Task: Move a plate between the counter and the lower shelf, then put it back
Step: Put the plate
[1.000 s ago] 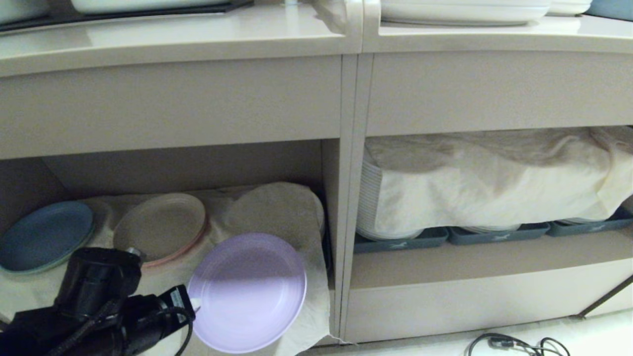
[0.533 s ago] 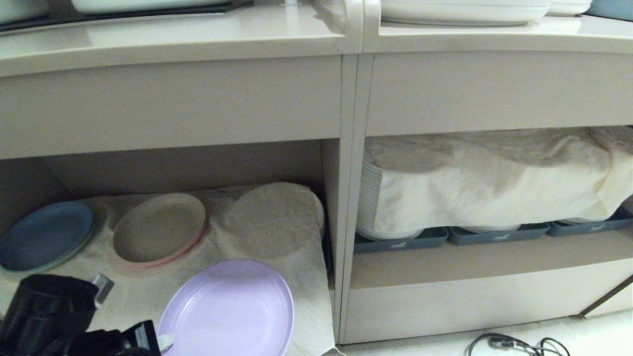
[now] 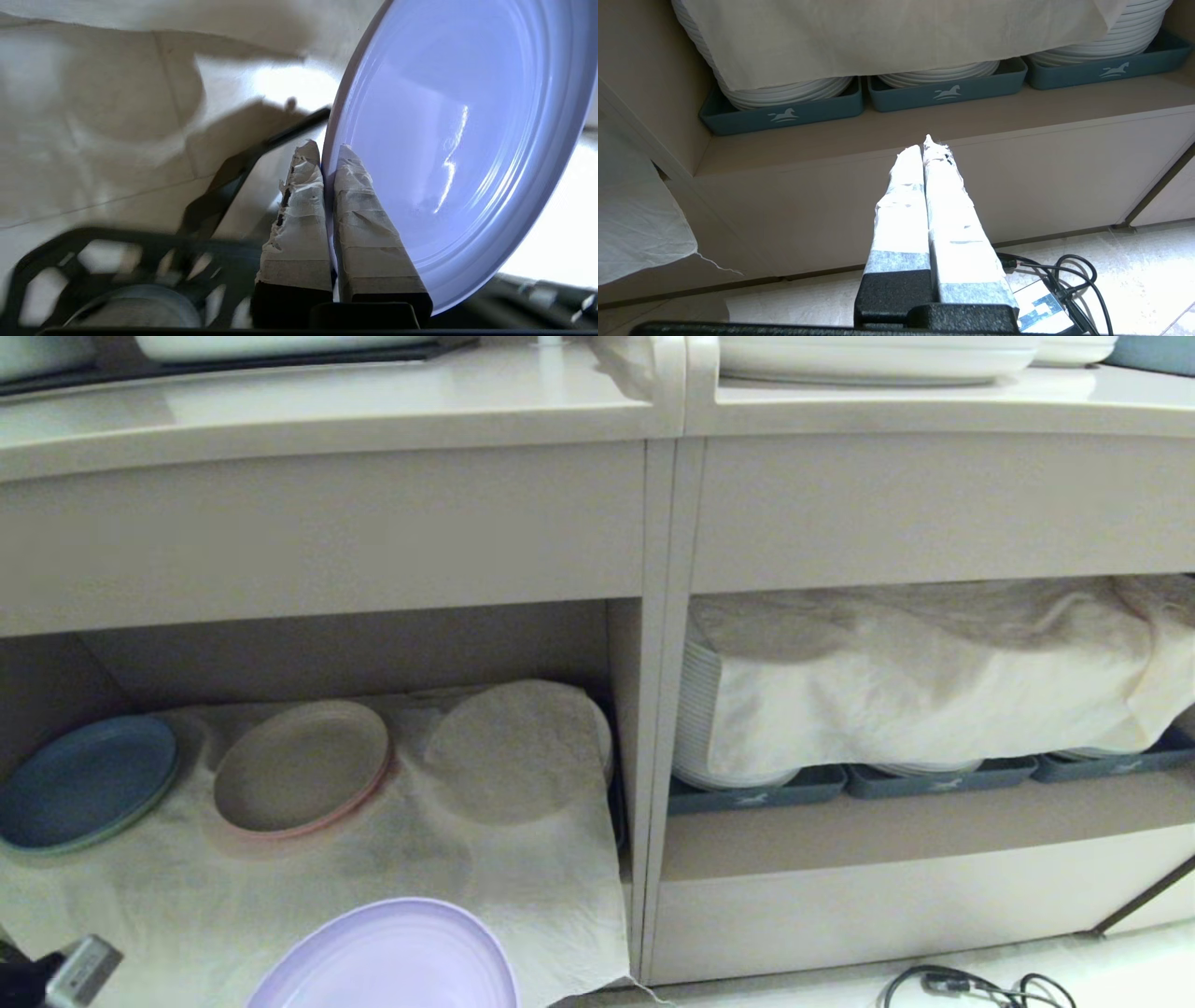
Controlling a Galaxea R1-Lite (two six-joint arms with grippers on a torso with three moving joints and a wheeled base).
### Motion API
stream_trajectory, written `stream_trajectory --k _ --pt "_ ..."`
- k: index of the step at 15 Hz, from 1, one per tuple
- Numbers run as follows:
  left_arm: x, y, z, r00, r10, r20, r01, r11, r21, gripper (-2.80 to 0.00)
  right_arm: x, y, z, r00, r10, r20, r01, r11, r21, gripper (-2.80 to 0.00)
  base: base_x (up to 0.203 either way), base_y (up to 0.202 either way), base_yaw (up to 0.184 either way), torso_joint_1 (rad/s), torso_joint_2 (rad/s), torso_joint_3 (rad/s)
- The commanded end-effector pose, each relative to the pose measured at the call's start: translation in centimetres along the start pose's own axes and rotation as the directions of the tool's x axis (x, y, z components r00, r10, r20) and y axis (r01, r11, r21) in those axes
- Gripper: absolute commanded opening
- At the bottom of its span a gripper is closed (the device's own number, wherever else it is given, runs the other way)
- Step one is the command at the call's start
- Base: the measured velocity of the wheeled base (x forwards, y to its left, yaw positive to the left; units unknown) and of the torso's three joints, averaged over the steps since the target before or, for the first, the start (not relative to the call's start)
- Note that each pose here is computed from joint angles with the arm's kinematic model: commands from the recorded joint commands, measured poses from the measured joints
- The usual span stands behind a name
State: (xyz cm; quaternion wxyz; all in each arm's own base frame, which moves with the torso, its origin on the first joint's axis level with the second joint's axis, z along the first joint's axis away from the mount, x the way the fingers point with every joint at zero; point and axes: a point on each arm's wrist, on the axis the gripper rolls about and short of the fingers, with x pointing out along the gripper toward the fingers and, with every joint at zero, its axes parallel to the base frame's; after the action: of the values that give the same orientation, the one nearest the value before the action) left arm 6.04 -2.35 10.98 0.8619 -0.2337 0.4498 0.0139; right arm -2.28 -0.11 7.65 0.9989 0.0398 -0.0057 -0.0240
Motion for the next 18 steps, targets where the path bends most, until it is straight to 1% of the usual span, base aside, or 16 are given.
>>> stream_trajectory --k 1,3,5,8,10,13,18 --pt "-1.4 1.2 -1.2 0.999 -0.028 0.028 0.027 1.000 0.015 -2.80 0.0 0.0 0.0 1.000 0.000 0.001 0.000 1.000 0.000 -2.80 0.000 0.000 0.000 0.000 0.00 0.000" --pt "-2.0 1.9 -2.0 1.000 -0.026 0.007 0.025 0.998 0.057 -2.80 0.0 0.0 0.0 1.000 0.001 0.000 -0.001 1.000 0.000 -2.80 0.000 0.000 0.000 0.000 0.00 0.000" --pt "-2.2 2.1 -2.1 1.000 -0.027 0.002 0.026 0.995 0.100 -2.80 0.0 0.0 0.0 1.000 0.001 0.000 -0.001 1.000 0.000 -2.80 0.000 0.000 0.000 0.000 0.00 0.000" --pt "-2.2 1.9 -1.9 0.999 -0.032 -0.004 0.032 0.994 0.107 -2.80 0.0 0.0 0.0 1.000 0.001 0.001 -0.001 1.000 0.001 -2.80 0.000 0.000 0.000 0.000 0.00 0.000" --pt "-2.2 1.7 -1.8 0.998 -0.052 -0.025 0.054 0.993 0.107 -2.80 0.0 0.0 0.0 1.000 0.001 0.000 -0.001 1.000 0.000 -2.80 0.000 0.000 0.000 0.000 0.00 0.000" --pt "-1.7 0.7 -0.9 0.997 -0.070 -0.023 0.072 0.992 0.105 -2.80 0.0 0.0 0.0 1.000 0.001 0.002 -0.001 1.000 0.001 -2.80 0.000 0.000 0.000 0.000 0.00 0.000" --pt "-0.7 -0.9 0.8 0.997 -0.064 -0.032 0.068 0.991 0.113 -2.80 0.0 0.0 0.0 1.000 0.001 0.000 -0.001 1.000 0.000 -2.80 0.000 0.000 0.000 0.000 0.00 0.000"
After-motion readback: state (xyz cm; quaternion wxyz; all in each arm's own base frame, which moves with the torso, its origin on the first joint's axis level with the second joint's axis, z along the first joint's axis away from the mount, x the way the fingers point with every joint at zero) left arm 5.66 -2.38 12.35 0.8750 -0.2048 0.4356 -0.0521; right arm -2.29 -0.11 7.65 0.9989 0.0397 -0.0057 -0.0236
